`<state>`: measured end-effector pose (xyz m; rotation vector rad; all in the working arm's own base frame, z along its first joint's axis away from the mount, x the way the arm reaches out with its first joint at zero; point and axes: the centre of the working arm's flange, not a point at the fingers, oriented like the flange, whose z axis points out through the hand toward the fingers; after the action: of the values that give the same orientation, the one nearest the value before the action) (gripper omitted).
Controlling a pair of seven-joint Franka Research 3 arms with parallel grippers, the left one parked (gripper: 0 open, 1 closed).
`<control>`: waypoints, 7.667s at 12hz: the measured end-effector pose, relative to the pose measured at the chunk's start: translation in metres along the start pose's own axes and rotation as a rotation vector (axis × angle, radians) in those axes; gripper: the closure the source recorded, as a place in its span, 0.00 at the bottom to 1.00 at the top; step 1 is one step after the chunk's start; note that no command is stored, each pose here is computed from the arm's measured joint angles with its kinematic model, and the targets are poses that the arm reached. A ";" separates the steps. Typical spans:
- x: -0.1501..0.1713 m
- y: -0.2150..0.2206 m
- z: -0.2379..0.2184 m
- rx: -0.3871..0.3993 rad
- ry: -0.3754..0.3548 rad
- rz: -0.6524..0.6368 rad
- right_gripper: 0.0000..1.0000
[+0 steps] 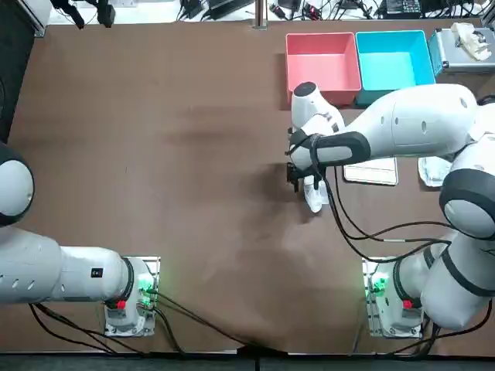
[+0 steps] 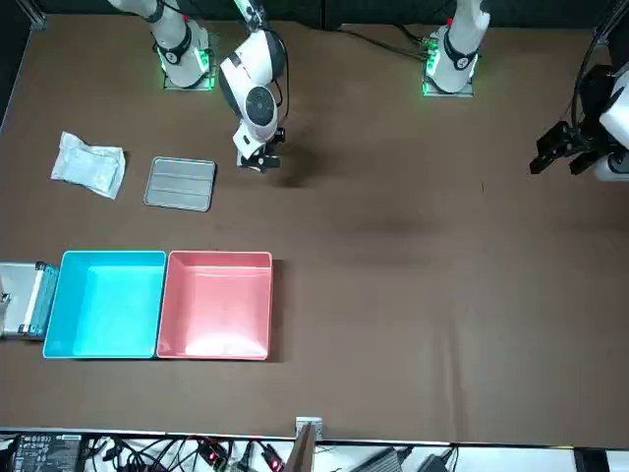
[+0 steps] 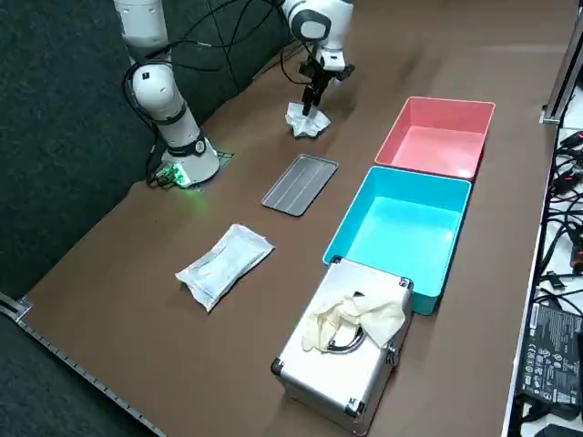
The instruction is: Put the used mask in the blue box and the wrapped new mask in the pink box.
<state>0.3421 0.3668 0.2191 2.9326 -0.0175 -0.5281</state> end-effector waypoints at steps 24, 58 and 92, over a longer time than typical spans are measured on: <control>0.116 0.139 -0.266 0.131 -0.029 0.330 0.98; 0.313 0.394 -0.220 -0.208 0.077 0.028 0.00; 0.032 0.418 0.133 -0.655 -0.036 -0.249 0.01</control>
<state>0.3335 -0.0677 0.1521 2.2916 0.4351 -0.5000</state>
